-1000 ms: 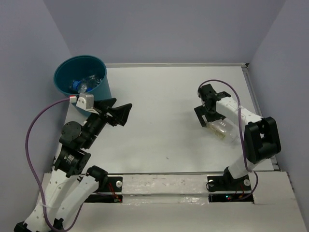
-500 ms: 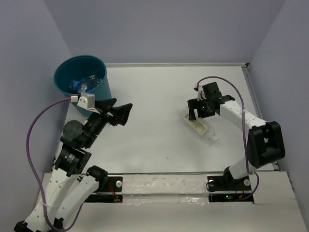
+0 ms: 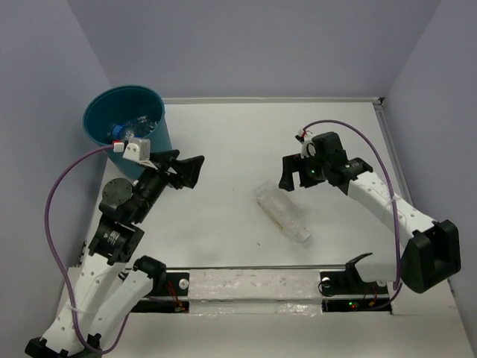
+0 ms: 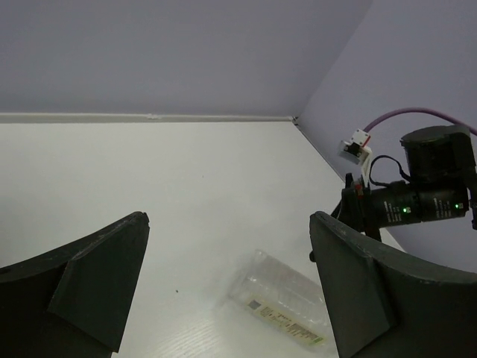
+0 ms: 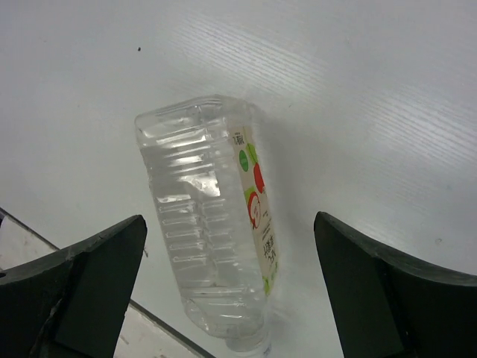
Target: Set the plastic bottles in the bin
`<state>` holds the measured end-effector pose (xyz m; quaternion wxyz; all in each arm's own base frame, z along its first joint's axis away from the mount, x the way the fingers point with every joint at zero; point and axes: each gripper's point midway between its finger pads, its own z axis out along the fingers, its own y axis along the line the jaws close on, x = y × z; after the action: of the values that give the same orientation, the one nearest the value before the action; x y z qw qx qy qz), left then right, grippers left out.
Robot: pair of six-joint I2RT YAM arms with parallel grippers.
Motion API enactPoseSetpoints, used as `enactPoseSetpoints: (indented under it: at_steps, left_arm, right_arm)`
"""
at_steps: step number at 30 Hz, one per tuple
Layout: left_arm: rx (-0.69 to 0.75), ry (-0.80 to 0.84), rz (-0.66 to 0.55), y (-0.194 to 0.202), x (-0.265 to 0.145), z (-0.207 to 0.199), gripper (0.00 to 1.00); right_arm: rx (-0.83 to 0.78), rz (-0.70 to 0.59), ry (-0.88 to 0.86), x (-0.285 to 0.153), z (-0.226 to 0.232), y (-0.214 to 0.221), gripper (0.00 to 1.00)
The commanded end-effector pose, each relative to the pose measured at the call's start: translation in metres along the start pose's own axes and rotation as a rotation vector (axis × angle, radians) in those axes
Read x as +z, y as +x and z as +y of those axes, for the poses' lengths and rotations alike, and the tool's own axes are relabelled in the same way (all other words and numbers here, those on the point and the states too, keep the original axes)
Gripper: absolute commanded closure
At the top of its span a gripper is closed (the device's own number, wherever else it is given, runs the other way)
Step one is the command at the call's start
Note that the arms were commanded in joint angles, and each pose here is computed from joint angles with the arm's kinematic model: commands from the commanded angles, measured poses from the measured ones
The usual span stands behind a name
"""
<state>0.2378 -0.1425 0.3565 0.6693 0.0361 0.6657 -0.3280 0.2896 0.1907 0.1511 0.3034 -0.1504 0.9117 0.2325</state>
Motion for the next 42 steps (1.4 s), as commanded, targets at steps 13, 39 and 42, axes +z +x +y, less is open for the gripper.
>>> enactPoseSetpoints:
  at_steps: [13, 39, 42]
  left_arm:
    - [0.009, -0.025, -0.010, -0.002, 0.010, 0.012, 0.01]
    - [-0.085, 0.037, 0.106, 0.029, 0.022, 0.008, 0.01]
    - [-0.165, 0.086, 0.182, 0.047, 0.022, -0.001, 0.01]
  right_arm:
    - [-0.105, 0.150, 0.115, 0.019, 0.025, 0.070, 0.00]
    - [-0.127, 0.204, 0.311, 0.027, 0.027, 0.092, 0.40]
    - [-0.168, 0.097, 0.228, 0.012, 0.041, 0.072, 0.44]
